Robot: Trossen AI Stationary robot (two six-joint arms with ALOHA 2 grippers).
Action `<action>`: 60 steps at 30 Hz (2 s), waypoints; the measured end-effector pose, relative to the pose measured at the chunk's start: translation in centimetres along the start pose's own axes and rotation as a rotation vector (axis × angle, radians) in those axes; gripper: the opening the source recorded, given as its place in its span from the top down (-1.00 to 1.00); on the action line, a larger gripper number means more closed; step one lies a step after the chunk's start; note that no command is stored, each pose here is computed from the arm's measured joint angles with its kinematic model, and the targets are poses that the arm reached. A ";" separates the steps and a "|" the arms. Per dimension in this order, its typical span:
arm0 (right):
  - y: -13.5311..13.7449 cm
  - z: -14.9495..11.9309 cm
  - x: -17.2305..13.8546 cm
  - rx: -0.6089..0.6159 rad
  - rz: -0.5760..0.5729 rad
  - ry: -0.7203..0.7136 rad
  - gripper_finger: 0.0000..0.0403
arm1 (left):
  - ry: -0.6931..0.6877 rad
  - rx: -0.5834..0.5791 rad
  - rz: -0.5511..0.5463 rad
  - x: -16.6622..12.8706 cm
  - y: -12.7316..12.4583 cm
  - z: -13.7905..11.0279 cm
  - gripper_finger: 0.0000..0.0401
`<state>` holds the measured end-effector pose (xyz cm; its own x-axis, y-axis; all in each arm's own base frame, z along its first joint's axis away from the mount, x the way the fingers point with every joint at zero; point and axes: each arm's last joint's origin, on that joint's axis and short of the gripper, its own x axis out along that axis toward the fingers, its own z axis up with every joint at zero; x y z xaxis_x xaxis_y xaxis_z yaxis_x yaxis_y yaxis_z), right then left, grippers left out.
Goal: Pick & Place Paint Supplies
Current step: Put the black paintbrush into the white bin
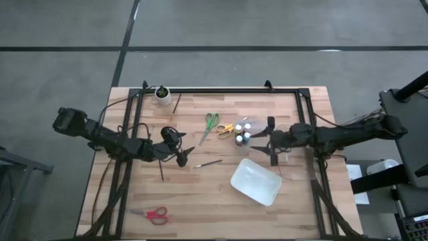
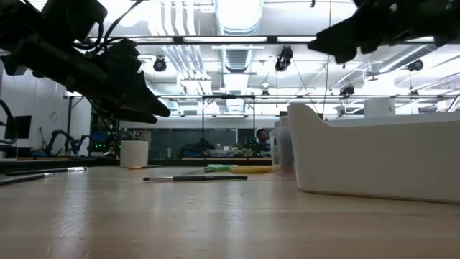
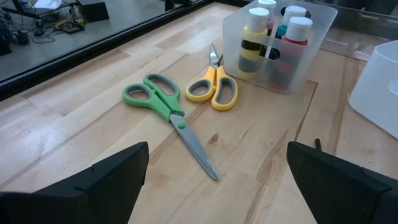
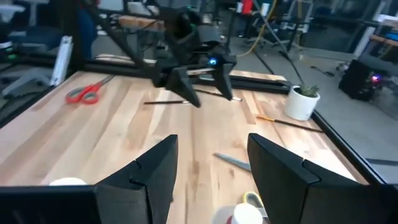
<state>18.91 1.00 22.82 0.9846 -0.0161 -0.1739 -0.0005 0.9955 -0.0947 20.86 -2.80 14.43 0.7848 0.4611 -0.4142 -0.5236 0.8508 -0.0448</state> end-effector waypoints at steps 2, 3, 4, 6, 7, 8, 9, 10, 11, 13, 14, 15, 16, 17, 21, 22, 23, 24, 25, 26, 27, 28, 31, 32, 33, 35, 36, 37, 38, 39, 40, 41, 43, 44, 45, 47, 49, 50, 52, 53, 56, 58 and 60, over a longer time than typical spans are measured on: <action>0.2 0.2 -0.5 -0.012 -0.009 0.009 0.05 | 0.000 0.000 0.000 0.0 0.0 0.0 -0.94; 0.2 0.2 -0.8 -0.013 -0.027 0.001 0.05 | 0.000 0.000 0.000 0.0 0.0 0.0 -0.94; 0.3 0.1 -1.0 -0.013 -0.048 -0.010 0.05 | 0.000 0.000 0.000 0.0 0.0 0.0 -0.94; 0.4 -0.2 -1.6 -0.017 -0.079 -0.031 0.05 | 0.000 0.000 0.000 0.0 0.0 0.0 -0.94; 0.4 -0.4 -1.9 -0.023 -0.087 -0.046 0.05 | 0.000 0.000 0.000 0.0 0.0 0.0 -0.94; 0.5 -0.6 -2.2 -0.028 -0.093 -0.055 0.05 | 0.000 0.000 0.000 0.0 0.0 0.0 -0.94; 0.5 -0.7 -2.6 -0.028 -0.102 -0.066 0.05 | 0.000 0.000 0.000 0.0 0.0 0.0 -0.94; 0.5 -0.9 -2.9 -0.025 -0.106 -0.077 0.05 | 0.000 0.000 0.000 0.0 0.0 0.0 -0.94; 0.5 -1.1 -3.3 -0.020 -0.107 -0.090 0.05 | 0.000 0.000 0.000 0.0 0.0 0.0 -0.94; 0.5 -1.4 -3.9 -0.014 -0.107 -0.112 0.05 | 0.000 0.000 0.000 0.0 0.0 0.0 -0.94; 0.5 -1.6 -4.2 -0.012 -0.104 -0.125 0.05 | 0.000 0.000 0.000 0.0 0.0 0.0 -0.94; 0.6 -1.8 -4.5 -0.010 -0.101 -0.131 0.05 | 0.000 0.000 0.000 0.0 0.0 0.0 -0.94; 0.6 -2.0 -4.8 -0.009 -0.099 -0.134 0.05 | 0.000 0.000 0.000 0.0 0.0 0.0 -0.94; 0.6 -2.2 -5.0 -0.007 -0.096 -0.132 0.05 | 0.000 0.000 0.000 0.0 0.0 0.0 -0.94; 0.4 -2.7 -6.1 0.037 -0.093 -0.100 0.05 | 0.000 0.000 0.000 0.0 0.0 0.0 -0.94; 0.4 -2.7 -6.4 0.043 -0.092 -0.094 0.05 | 0.000 0.000 0.000 0.0 0.0 0.0 -0.94; 0.3 -2.5 -6.6 0.052 -0.092 -0.096 0.05 | 0.000 0.000 0.000 0.0 0.0 0.0 -0.94; 0.3 -2.4 -6.9 0.058 -0.093 -0.098 0.05 | 0.000 0.000 0.000 0.0 0.0 0.0 -0.94; 0.2 -2.5 -7.1 0.059 -0.094 -0.096 0.05 | 0.000 0.000 0.000 0.0 0.0 0.0 -0.94; 0.2 -2.6 -7.2 0.057 -0.096 -0.090 0.05 | 0.000 0.000 0.000 0.0 0.0 0.0 -0.94; 0.2 -2.6 -7.4 0.057 -0.097 -0.090 0.05 | 0.000 0.000 0.000 0.0 0.0 0.0 -0.94; 0.2 -2.7 -7.5 0.055 -0.097 -0.090 0.05 | 0.000 0.000 0.000 0.0 0.0 0.0 -0.94; 0.2 -3.0 -7.6 0.054 -0.093 -0.092 0.05 | 0.000 0.000 0.000 0.0 0.0 0.0 -0.94; 0.2 -3.0 -7.7 0.058 -0.092 -0.094 0.05 | 0.000 0.000 0.000 0.0 0.0 0.0 -0.94; 0.2 -3.0 -7.7 0.058 -0.091 -0.093 0.05 | 0.000 0.000 0.000 0.0 0.0 0.0 -0.94; 0.2 -3.0 -7.6 0.057 -0.089 -0.094 0.05 | 0.000 0.000 0.000 0.0 0.0 0.0 -0.94; 0.2 -2.9 -7.6 0.057 -0.087 -0.093 0.05 | 0.000 0.000 0.000 0.0 0.0 0.0 -0.94; 0.2 -2.9 -7.6 0.057 -0.086 -0.094 0.05 | 0.000 0.000 0.000 0.0 0.0 0.0 -0.94; 0.2 -2.8 -7.6 0.057 -0.086 -0.093 0.05 | 0.000 0.000 0.000 0.0 0.0 0.0 -0.94; 0.2 -2.8 -7.6 0.057 -0.086 -0.093 0.05 | 0.000 0.000 0.000 0.0 0.0 0.0 -0.94; 0.2 -2.8 -7.6 0.057 -0.086 -0.093 0.05 | 0.000 0.000 0.000 0.0 0.0 0.0 -0.94; 0.2 -2.8 -7.6 0.057 -0.085 -0.093 0.05 | 0.000 0.000 0.000 0.0 0.0 0.0 -0.94; 0.2 -2.8 -7.6 0.058 -0.084 -0.093 0.05 | 0.000 0.000 0.000 0.0 0.0 0.0 -0.94; 0.2 -2.8 -7.6 0.057 -0.084 -0.094 0.05 | 0.000 0.000 0.000 0.0 0.0 0.0 -0.94; 0.2 -2.8 -7.6 0.058 -0.084 -0.093 0.05 | 0.000 0.000 0.000 0.0 0.0 0.0 -0.94; 0.2 -2.8 -7.6 0.065 -0.083 -0.093 0.05 | 0.000 0.000 0.000 0.0 0.0 0.0 -0.94; 0.2 -2.8 -7.6 0.074 -0.082 -0.093 0.05 | 0.000 0.000 0.000 0.0 0.0 0.0 -0.94; 0.2 -2.8 -7.6 0.078 -0.083 -0.093 0.05 | 0.000 0.000 0.000 0.0 0.0 0.0 -0.94; 0.2 -2.8 -7.6 0.079 -0.083 -0.093 0.05 | 0.000 0.000 0.000 0.0 0.0 0.0 -0.94; 0.2 -2.8 -7.6 0.078 -0.083 -0.093 0.05 | 0.000 0.000 0.000 0.0 0.0 0.0 -0.94; 0.2 -2.8 -7.6 0.079 -0.082 -0.093 0.05 | 0.000 0.000 0.000 0.0 0.0 0.0 -0.94; 0.2 -2.8 -7.6 0.078 -0.083 -0.093 0.05 | 0.000 0.000 0.000 0.0 0.0 0.0 -0.94; 0.2 -2.8 -7.6 0.079 -0.082 -0.093 0.05 | 0.000 0.000 0.000 0.0 0.0 0.0 -0.94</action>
<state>10.94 1.05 21.39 0.9927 -0.0931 -0.0765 0.0913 0.9955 -0.0265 20.87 -2.80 14.44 0.7849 0.4611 -0.4139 -0.5236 0.8508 -0.0451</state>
